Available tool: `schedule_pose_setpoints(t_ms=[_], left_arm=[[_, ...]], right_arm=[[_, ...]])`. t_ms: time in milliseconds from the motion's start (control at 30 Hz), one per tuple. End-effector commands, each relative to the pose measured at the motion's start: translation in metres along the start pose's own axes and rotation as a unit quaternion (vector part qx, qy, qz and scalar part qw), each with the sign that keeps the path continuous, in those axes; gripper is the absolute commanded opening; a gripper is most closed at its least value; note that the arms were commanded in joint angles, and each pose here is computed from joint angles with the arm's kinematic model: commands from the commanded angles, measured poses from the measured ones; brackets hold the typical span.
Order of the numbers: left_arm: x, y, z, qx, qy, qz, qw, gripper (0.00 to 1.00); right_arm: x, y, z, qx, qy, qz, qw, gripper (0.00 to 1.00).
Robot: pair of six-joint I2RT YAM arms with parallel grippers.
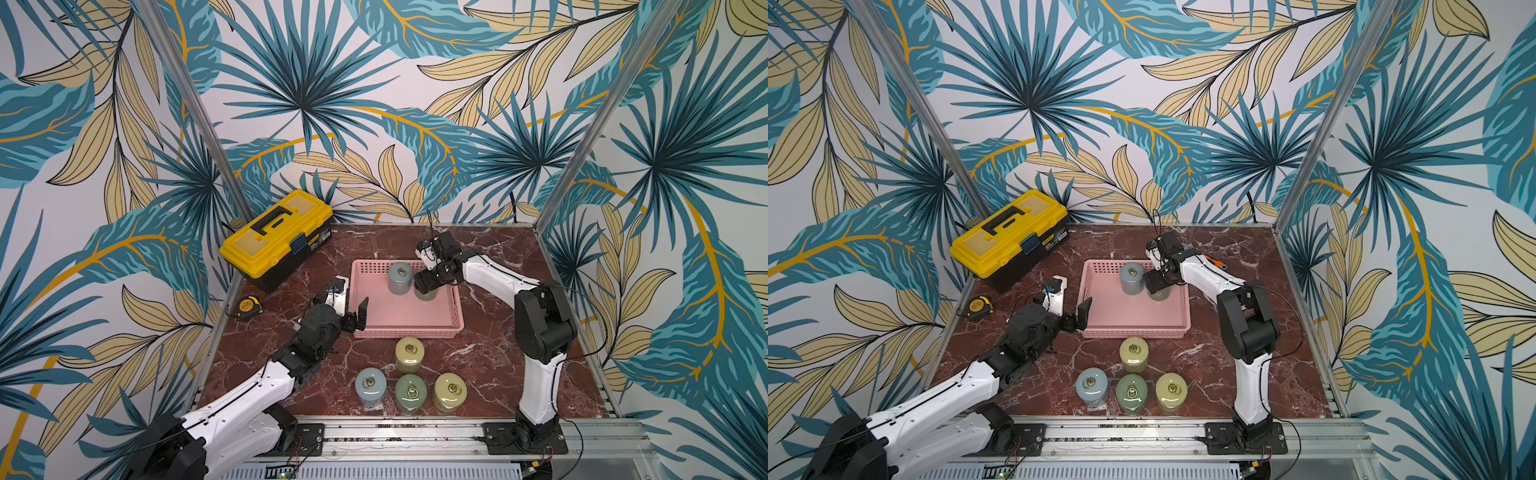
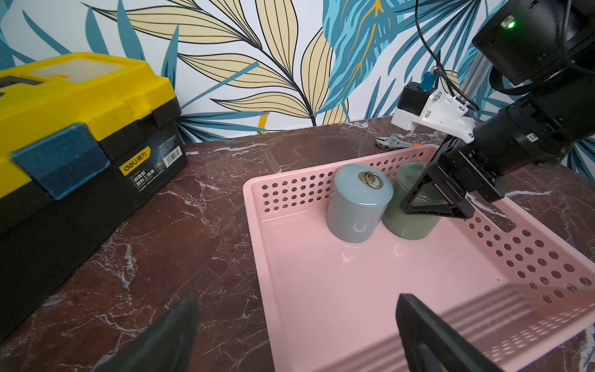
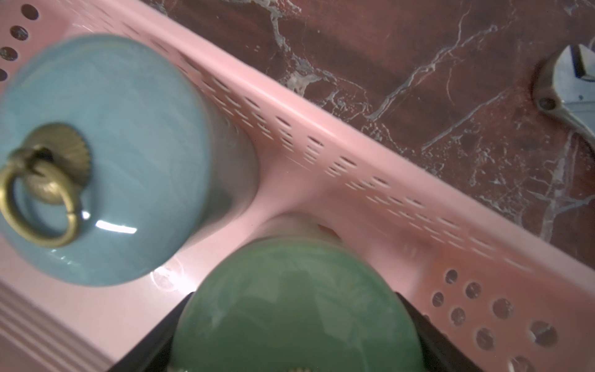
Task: Take the tea canister out of the basket
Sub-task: Pick up the tea canister from the basket.
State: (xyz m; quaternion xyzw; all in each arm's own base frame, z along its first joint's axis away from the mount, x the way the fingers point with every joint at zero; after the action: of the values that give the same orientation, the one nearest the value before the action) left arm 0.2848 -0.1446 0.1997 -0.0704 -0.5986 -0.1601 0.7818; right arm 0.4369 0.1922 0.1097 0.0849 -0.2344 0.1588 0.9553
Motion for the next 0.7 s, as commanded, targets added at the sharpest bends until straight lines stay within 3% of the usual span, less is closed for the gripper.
schedule_pose_setpoints(t_ms=[0, 667], left_arm=[[-0.004, 0.004, -0.001, 0.010, 0.001, -0.003, 1.000, 1.00], [-0.003, 0.003, 0.001, 0.005, 0.000, 0.002, 1.000, 1.00]], right_arm=[[0.015, 0.001, 0.035, -0.002, -0.038, -0.010, 0.999, 0.53], [0.010, 0.004, 0.084, -0.013, -0.066, -0.015, 0.998, 0.53]])
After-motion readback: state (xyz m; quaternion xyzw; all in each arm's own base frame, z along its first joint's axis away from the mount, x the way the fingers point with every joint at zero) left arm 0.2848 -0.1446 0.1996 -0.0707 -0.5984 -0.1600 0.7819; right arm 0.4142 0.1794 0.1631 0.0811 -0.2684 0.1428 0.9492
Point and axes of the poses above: each gripper's point midway between its finger pads, its own z axis back along the fingers, its own y axis along the line the jaws close on, x = y × z, the point moved 3 cm from there along z, back along the fingers, and after that the axes turned 9 degrees about -z, right-handed, at the moved point
